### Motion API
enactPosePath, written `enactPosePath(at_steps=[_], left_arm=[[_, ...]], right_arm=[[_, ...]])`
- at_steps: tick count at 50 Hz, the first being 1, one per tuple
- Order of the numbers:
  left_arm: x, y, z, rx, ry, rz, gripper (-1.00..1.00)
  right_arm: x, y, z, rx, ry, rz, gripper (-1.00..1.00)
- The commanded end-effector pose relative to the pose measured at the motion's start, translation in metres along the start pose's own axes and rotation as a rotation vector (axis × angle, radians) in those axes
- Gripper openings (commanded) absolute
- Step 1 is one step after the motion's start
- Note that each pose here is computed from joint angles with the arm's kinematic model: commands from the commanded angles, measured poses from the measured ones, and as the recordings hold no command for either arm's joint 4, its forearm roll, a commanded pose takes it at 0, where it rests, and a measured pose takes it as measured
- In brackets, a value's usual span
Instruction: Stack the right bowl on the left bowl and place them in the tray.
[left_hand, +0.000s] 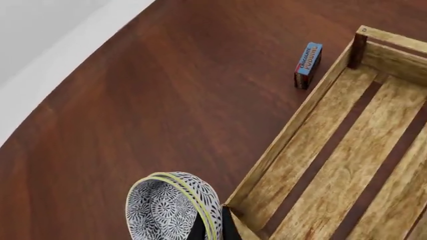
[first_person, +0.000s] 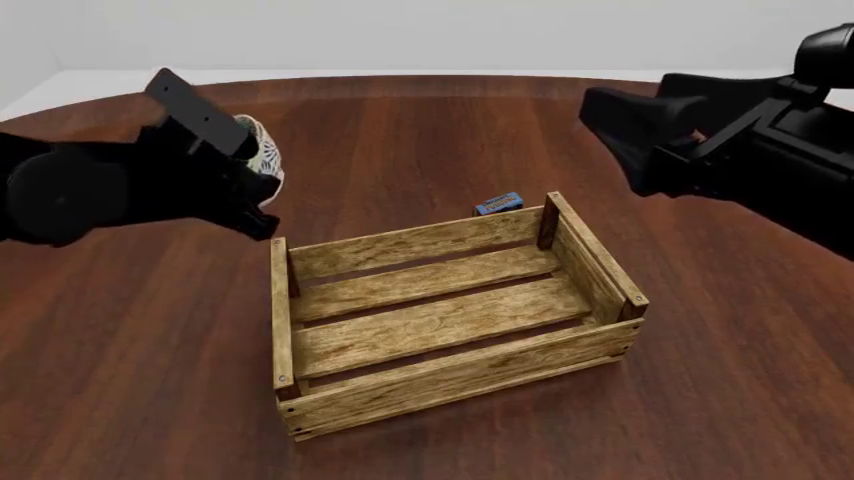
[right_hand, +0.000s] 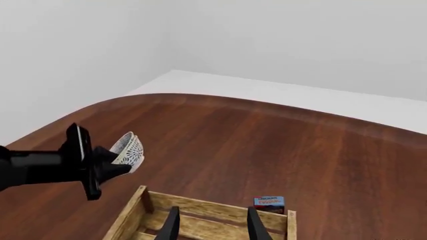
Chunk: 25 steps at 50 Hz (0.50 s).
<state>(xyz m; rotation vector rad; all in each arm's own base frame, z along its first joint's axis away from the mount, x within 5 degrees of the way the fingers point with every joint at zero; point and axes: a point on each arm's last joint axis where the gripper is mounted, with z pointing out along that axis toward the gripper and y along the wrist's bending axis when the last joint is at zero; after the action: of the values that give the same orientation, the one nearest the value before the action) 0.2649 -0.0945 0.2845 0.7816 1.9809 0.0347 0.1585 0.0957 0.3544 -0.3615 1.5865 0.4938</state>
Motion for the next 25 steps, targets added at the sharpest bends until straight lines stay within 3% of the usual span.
enactPosePath(at_steps=[1, 25], left_arm=[[-0.018, -0.016, -0.001, 0.044, -0.054, 0.106, -1.0], [-0.028, -0.07, 0.034, 0.192, -0.062, 0.244, -1.0]], right_arm=[[-0.001, -0.003, 0.001, 0.018, -0.004, 0.004, 1.0], [-0.003, -0.01, 0.003, 0.053, -0.007, 0.008, 1.0]])
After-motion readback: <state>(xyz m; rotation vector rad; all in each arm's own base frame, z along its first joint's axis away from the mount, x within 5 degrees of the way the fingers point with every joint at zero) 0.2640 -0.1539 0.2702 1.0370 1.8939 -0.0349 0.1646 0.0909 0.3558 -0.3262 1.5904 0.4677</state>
